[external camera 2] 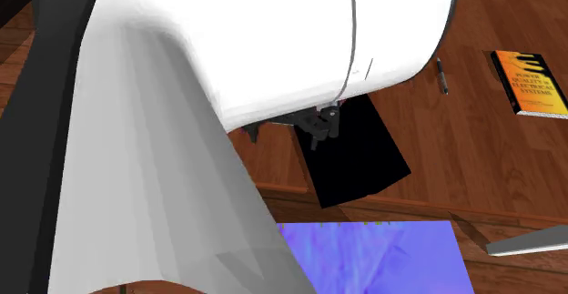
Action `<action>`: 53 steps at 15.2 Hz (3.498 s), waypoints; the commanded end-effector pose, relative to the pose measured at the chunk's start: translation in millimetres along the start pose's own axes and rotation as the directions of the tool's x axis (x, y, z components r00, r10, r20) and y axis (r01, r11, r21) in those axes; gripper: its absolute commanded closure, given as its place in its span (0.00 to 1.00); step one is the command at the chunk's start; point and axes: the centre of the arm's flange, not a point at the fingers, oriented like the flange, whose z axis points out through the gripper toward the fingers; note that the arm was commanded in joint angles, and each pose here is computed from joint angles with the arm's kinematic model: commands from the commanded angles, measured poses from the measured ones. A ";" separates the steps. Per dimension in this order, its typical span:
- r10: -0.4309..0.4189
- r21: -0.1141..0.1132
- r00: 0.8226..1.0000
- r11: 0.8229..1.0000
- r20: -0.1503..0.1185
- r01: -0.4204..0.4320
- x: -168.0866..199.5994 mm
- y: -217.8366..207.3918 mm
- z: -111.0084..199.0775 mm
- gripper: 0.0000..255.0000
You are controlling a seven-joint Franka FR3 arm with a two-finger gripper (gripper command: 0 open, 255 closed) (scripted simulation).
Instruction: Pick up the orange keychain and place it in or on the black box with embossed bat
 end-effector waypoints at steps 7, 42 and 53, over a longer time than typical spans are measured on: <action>0.085 0.006 0.996 0.996 -0.015 -0.085 12.9 -94.2 41.5 0.00; 0.239 0.018 0.970 0.971 -0.042 -0.239 65.6 -268.1 162.3 1.00; 0.240 0.018 0.970 0.971 -0.042 -0.239 63.7 -268.4 135.6 1.00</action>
